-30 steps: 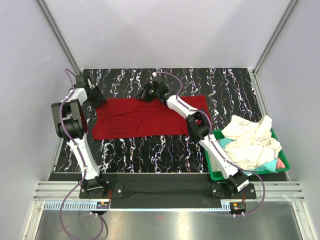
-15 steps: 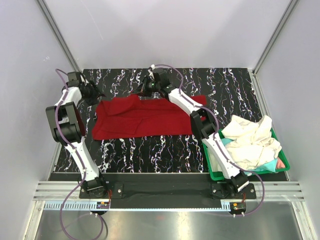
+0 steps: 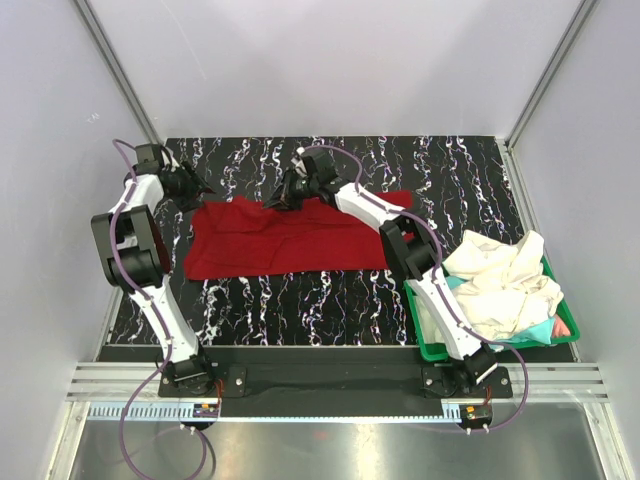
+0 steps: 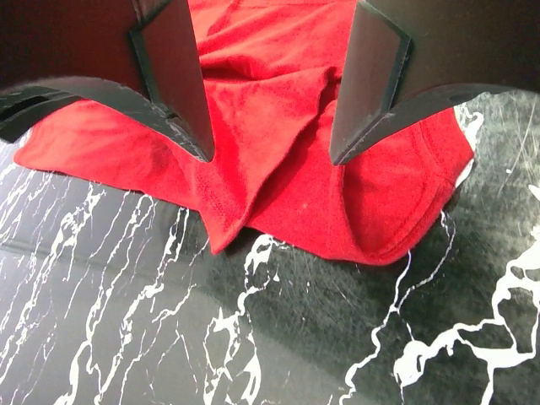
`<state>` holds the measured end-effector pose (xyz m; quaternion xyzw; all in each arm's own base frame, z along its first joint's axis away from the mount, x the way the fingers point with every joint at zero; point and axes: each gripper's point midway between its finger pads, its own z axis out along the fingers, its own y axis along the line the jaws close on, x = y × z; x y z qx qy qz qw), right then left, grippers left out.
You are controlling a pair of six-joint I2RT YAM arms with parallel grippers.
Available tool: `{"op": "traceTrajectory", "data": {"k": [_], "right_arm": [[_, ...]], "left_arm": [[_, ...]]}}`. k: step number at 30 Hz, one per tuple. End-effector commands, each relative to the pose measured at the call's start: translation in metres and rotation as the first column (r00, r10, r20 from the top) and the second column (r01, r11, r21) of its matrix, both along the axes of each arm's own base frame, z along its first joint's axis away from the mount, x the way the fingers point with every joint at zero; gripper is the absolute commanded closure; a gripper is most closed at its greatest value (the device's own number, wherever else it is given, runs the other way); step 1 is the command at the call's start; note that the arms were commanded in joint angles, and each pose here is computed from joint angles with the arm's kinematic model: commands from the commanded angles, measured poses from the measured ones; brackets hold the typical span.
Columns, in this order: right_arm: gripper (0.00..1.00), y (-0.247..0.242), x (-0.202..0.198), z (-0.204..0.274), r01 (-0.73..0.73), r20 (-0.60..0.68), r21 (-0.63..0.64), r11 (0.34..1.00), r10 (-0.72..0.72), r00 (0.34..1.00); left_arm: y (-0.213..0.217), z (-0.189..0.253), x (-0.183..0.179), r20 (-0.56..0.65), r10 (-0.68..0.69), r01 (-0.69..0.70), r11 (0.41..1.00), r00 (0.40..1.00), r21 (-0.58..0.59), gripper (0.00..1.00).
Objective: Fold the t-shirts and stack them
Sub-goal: Fold the tshirt
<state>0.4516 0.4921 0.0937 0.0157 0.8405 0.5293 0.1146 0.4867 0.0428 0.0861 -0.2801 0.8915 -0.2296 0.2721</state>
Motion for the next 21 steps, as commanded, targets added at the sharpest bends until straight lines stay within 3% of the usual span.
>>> {"op": "traceTrajectory", "data": {"k": [1,11,16,20,21], "right_arm": [[0.90,0.014,-0.024,0.058,-0.050,0.037,0.081,0.996,0.047,0.998],[0.81,0.003,-0.062,0.032,-0.087,-0.051,0.029,0.996,0.089,0.995],[0.74,-0.002,-0.065,0.022,-0.128,-0.002,-0.014,0.992,0.128,0.992],[0.73,0.002,-0.062,0.020,-0.148,0.023,-0.011,0.989,0.149,0.989],[0.73,0.001,-0.061,0.018,-0.146,0.023,-0.016,0.989,0.146,0.989]], "left_arm": [[-0.006,0.040,-0.006,0.077,-0.022,0.022,1.000,0.997,-0.004,0.37],[-0.016,0.050,-0.024,0.093,-0.059,0.059,0.998,0.994,0.000,0.36],[-0.045,0.062,-0.015,0.209,-0.193,0.201,0.980,0.959,-0.016,0.33],[-0.072,0.047,-0.003,0.200,-0.322,0.310,0.947,0.925,0.087,0.33],[-0.077,0.038,0.005,0.195,-0.353,0.326,0.932,0.915,0.158,0.34]]}}
